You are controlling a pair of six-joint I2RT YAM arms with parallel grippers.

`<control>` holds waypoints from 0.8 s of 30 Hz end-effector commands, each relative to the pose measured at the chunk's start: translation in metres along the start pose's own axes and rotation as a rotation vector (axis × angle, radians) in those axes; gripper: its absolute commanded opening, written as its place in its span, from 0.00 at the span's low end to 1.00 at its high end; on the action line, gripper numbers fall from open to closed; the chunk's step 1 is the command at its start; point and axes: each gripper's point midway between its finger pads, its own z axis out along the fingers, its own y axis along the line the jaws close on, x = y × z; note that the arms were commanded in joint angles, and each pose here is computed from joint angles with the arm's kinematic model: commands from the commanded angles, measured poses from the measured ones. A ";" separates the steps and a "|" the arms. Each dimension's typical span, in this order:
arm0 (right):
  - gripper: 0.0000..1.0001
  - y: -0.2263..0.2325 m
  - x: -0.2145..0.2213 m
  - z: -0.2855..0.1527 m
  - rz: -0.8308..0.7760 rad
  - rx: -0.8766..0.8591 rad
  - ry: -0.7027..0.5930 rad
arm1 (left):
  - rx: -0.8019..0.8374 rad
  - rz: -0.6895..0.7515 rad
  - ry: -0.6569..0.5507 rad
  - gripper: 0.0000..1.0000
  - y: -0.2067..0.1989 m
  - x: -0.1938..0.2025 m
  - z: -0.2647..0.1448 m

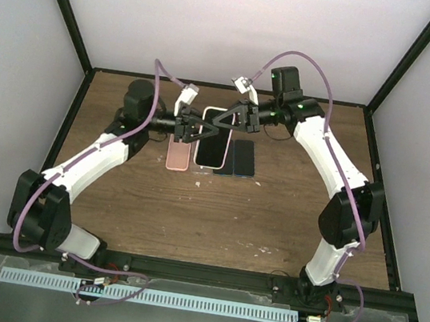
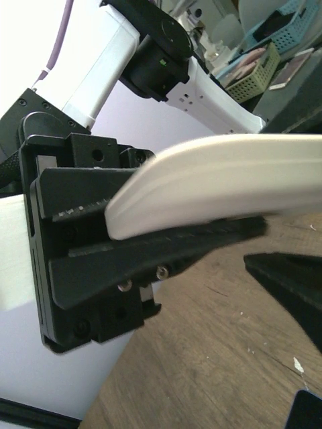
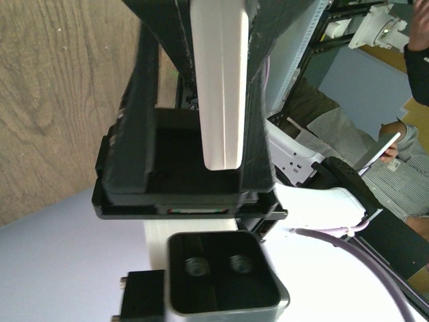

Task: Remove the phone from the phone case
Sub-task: Remove the phone case from the phone.

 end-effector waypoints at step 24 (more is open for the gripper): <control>0.01 0.046 -0.038 -0.029 -0.006 -0.129 -0.025 | -0.114 0.016 0.076 0.48 -0.006 0.060 -0.030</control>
